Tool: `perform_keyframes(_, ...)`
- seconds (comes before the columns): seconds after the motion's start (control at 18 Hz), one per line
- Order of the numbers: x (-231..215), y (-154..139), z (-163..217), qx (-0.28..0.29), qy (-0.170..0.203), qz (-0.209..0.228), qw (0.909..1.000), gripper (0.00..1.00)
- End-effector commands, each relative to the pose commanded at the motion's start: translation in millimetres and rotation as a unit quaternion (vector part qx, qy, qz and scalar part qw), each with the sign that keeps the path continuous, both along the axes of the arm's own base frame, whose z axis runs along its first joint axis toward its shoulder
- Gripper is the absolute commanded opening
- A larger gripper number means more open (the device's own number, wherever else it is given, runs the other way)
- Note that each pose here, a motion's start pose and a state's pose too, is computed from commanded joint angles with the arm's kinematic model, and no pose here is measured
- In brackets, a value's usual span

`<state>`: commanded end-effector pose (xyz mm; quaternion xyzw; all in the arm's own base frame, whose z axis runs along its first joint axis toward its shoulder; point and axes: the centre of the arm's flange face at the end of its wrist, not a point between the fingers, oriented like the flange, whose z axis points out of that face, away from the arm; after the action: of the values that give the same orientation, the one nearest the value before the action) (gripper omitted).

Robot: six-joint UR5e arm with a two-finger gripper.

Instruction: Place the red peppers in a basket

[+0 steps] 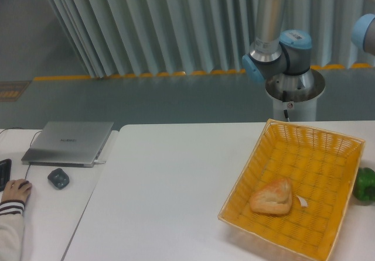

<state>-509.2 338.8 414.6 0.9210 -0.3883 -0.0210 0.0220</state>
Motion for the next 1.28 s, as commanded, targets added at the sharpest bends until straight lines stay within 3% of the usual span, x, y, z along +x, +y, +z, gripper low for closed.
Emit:
perform_keyframes(0.56,-20.5,-69.3,-34.8,-0.019,-0.044,-0.096,0.9943,1.0)
perform_keyframes(1.0,-8.0,-68.2,-71.1,-0.025,-0.077,-0.104,0.9912,1.0)
perform_keyframes(1.28,-12.5,-70.6,-86.2,-0.023,-0.064,-0.097,0.993,1.0)
